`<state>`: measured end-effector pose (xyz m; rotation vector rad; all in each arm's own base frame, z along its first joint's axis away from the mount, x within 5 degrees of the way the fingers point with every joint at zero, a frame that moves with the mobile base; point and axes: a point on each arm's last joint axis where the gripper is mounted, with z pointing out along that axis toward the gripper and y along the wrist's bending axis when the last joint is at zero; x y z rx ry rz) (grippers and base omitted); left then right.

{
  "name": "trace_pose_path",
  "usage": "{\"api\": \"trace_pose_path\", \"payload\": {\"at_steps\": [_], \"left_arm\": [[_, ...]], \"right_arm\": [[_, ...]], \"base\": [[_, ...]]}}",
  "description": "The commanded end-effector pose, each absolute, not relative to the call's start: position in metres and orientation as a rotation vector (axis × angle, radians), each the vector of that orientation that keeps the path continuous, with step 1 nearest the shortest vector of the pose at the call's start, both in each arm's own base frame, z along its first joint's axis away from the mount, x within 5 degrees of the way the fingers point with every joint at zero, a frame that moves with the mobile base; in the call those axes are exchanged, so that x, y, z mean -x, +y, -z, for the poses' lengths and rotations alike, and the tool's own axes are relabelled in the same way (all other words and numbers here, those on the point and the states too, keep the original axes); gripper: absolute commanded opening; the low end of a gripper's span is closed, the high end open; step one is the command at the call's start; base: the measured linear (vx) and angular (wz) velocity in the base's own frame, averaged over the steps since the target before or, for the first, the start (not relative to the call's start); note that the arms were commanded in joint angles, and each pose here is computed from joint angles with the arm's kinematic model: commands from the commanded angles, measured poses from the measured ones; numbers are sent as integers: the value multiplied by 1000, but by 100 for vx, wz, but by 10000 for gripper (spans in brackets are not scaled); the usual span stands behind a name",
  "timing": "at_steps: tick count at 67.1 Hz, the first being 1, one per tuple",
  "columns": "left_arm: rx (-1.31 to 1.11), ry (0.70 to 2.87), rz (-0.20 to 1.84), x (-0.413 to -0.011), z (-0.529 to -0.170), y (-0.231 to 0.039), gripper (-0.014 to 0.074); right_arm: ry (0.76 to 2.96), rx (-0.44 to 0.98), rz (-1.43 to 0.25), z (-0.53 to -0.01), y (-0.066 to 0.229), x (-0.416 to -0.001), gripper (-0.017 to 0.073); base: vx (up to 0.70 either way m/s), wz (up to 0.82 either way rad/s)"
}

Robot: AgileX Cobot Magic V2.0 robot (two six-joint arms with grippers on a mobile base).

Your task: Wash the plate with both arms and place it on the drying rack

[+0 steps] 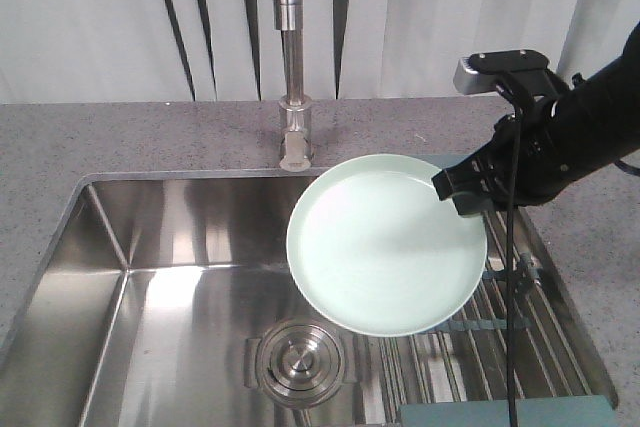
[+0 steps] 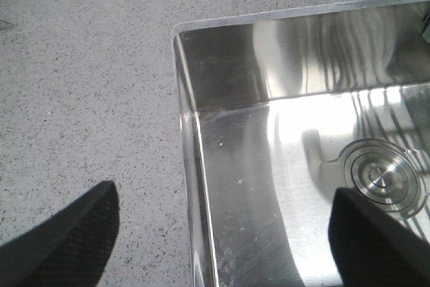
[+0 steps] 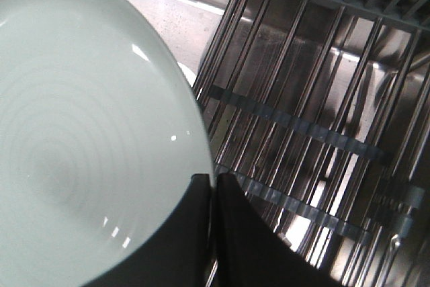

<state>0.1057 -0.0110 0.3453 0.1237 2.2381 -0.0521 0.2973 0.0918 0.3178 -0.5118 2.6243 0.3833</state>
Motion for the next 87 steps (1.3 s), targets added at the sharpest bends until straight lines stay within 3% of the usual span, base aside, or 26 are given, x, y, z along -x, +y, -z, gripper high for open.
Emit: {"api": "trace_pose_path", "payload": {"at_steps": [1,26,59,74,87], "left_arm": [[-114,2149,62,-109,-357,-12,584],[-114,2149,62,-109,-357,-12,584],[-114,2149,62,-109,-357,-12,584],[-114,2149,62,-109,-357,-12,584],[-114,2149,62,-109,-357,-12,584]], "right_arm": [[2522,489,-420,-336,98,-283,-1],[2492,563,-539,-328,152,-274,-1],[2461,641,-543,-329,201,-332,-1],[2455,613,-516,-334,196,-370,-1],[2451,565,-475,-338,170,-389,-1]], "base": [[0,0],[0,0],[0,0],[0,0],[0,0]]}}
